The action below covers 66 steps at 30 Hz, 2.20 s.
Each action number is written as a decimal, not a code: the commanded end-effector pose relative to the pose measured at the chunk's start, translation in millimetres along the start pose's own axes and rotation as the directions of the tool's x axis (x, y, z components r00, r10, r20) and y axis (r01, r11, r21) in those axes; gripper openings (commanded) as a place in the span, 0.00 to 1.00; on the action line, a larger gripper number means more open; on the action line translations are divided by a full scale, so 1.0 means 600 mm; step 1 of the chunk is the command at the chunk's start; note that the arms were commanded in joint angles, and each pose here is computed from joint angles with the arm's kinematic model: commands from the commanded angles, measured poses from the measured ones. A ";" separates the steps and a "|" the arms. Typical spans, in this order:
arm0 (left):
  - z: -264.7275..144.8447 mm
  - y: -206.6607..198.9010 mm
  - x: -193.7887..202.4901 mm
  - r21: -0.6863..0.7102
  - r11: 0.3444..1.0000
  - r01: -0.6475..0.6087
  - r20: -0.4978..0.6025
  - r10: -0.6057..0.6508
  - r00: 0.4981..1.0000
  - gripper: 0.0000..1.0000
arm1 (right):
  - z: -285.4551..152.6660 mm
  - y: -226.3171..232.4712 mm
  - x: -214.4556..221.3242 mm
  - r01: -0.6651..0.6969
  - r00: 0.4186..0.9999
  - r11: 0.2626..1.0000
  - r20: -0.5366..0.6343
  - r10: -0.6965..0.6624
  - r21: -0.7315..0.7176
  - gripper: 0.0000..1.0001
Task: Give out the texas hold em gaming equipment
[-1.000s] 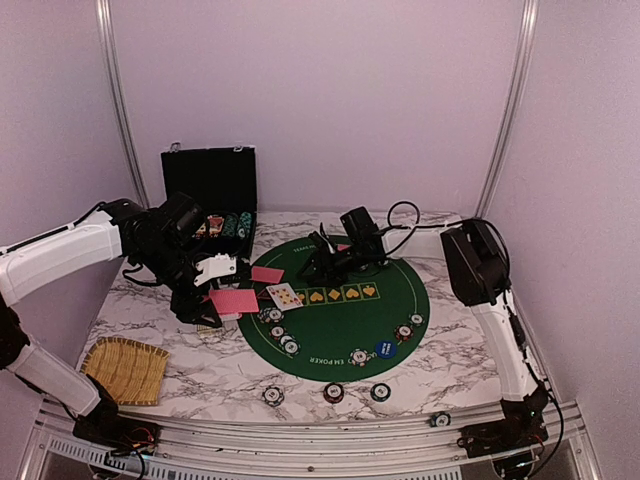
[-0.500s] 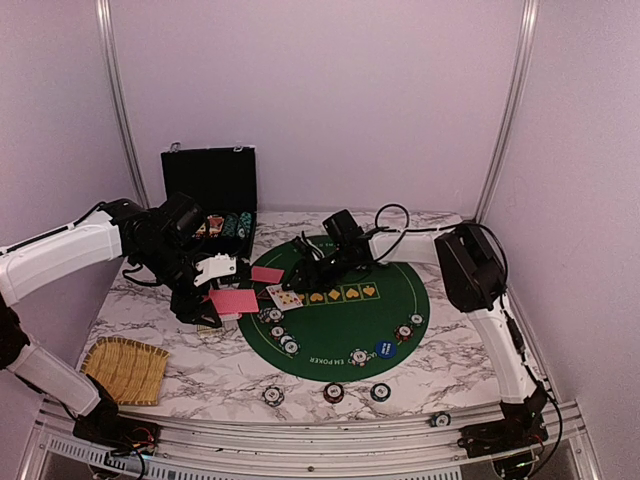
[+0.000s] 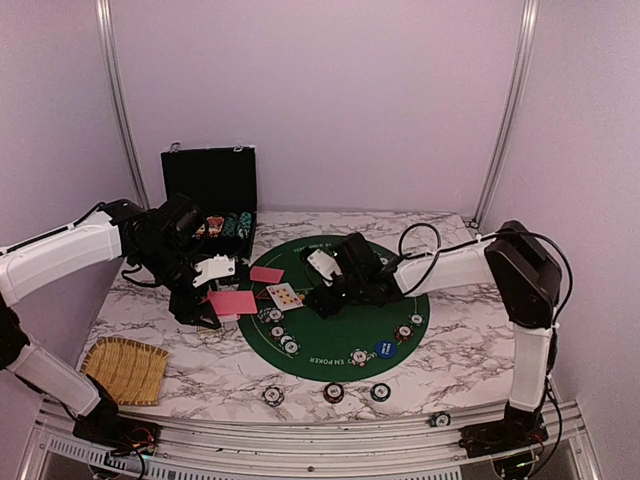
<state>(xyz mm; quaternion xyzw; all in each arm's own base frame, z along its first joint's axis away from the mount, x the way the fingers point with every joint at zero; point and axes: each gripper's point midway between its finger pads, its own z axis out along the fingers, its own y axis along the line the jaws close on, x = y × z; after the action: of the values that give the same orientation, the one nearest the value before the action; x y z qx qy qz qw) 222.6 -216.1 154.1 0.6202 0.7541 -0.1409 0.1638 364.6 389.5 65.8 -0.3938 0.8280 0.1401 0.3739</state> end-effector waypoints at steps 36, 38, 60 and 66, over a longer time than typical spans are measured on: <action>-0.049 -0.021 0.007 -0.029 0.999 -0.014 0.026 0.015 1.000 0.00 | 0.085 0.111 0.016 0.700 0.689 0.685 0.060 -0.722 0.205 0.57; -0.050 -0.020 0.006 -0.032 0.999 -0.016 0.026 0.016 1.000 0.00 | 0.089 0.111 0.020 0.710 0.681 0.675 0.051 -0.731 0.201 0.55; -0.053 -0.017 0.003 -0.034 0.999 -0.011 0.026 0.012 1.000 0.00 | 0.056 0.073 -0.034 0.674 0.677 0.638 0.035 -0.735 0.373 0.00; -0.056 -0.014 -0.001 -0.041 0.999 -0.011 0.031 0.012 0.999 0.00 | -0.001 0.066 -0.083 0.626 0.675 0.631 0.086 -0.733 0.458 0.00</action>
<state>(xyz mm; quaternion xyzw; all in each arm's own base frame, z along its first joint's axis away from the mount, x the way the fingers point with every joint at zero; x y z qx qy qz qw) 210.0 -203.4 169.0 0.6183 0.7552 -0.1342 0.1713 351.0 441.8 41.4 -0.6141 0.5816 -0.1172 0.5206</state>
